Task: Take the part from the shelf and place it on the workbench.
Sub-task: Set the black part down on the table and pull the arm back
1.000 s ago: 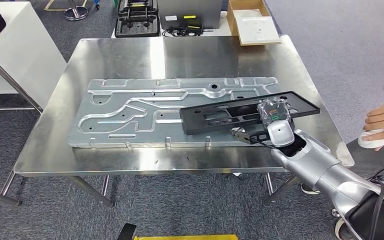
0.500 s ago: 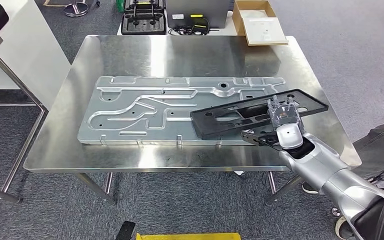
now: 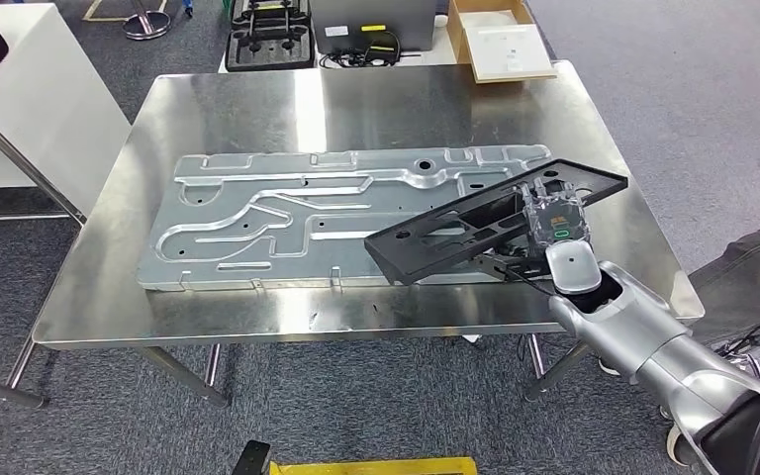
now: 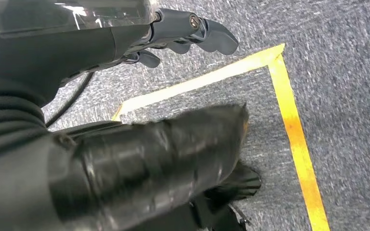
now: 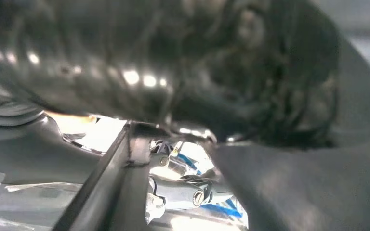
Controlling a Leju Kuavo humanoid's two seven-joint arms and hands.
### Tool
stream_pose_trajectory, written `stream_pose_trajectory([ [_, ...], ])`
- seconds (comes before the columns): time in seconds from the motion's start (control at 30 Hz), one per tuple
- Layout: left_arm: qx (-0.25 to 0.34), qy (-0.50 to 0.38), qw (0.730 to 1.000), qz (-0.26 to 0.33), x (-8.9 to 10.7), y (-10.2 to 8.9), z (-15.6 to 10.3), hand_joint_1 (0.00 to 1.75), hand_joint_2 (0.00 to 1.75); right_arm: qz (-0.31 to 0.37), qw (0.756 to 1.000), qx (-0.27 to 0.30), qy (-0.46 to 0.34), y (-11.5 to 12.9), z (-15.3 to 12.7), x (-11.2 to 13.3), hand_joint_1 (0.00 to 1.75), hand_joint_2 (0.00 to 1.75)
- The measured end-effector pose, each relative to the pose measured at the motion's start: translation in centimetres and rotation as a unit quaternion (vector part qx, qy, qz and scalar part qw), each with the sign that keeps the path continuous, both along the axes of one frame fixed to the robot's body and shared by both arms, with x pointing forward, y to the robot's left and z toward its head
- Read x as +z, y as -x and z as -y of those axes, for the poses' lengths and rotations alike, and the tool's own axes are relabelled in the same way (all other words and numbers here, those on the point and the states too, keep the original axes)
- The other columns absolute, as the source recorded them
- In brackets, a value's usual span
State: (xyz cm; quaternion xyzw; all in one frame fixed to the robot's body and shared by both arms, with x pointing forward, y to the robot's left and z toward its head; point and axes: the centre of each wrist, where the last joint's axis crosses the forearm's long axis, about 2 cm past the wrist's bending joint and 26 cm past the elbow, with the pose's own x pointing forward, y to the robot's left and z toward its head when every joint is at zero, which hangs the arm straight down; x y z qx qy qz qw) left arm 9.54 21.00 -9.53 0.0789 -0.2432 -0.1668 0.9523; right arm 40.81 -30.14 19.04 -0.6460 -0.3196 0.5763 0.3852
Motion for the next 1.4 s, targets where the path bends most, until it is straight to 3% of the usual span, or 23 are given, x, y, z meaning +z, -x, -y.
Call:
stream_pose_trajectory([
  [0.57, -0.005, 0.009, 1.0, 0.003, 0.0, -0.2, 0.1, 0.0, 0.0, 0.035, 0.999, 0.035, -0.018, -0.1, -1.2, 2.2, 0.0, 0.0],
  [1.4, -0.005, 0.012, 1.0, 0.008, 0.1, -0.4, 0.1, 0.0, 0.0, 0.029, 0.999, 0.044, -0.014, -0.4, -1.3, 2.9, 0.0, 0.0],
])
